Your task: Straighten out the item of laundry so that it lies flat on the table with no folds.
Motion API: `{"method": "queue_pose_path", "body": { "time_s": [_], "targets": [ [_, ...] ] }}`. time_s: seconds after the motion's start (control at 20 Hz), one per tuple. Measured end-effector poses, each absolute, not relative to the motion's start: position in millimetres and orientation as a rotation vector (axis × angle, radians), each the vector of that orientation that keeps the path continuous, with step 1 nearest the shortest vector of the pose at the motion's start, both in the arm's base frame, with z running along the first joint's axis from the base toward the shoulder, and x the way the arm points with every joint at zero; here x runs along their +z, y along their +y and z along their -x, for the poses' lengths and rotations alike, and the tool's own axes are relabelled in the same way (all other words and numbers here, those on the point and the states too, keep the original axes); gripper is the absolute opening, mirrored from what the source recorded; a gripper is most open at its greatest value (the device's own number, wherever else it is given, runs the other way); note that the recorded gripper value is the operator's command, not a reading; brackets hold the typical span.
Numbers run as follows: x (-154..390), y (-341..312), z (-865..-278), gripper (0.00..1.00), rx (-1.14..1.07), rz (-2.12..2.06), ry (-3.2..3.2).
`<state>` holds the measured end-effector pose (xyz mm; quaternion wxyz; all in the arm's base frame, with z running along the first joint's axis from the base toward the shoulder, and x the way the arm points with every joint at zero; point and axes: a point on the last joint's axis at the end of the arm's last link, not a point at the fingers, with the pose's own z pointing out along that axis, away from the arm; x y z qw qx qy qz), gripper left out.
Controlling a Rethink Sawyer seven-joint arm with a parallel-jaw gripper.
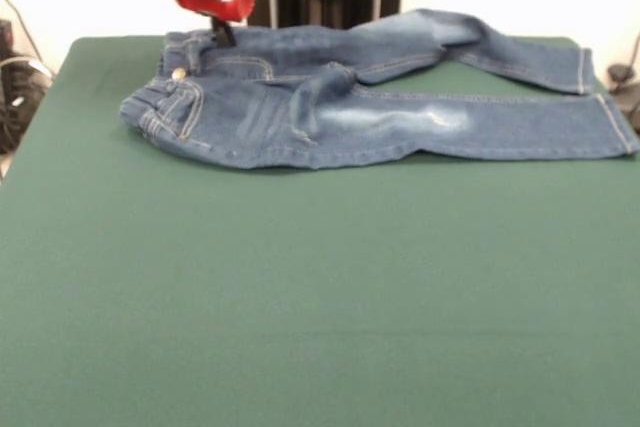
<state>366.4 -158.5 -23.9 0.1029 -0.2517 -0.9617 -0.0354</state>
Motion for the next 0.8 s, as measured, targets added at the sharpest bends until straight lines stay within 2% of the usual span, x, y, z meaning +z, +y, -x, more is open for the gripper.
{"method": "queue_pose_path", "body": {
  "time_s": [0.45, 0.8],
  "targets": [
    [-1, -201, -392, 0.00, 0.003, 0.779, -2.904],
    [11, -202, -403, 0.00, 0.053, 0.753, -2.934]
  ]
}}
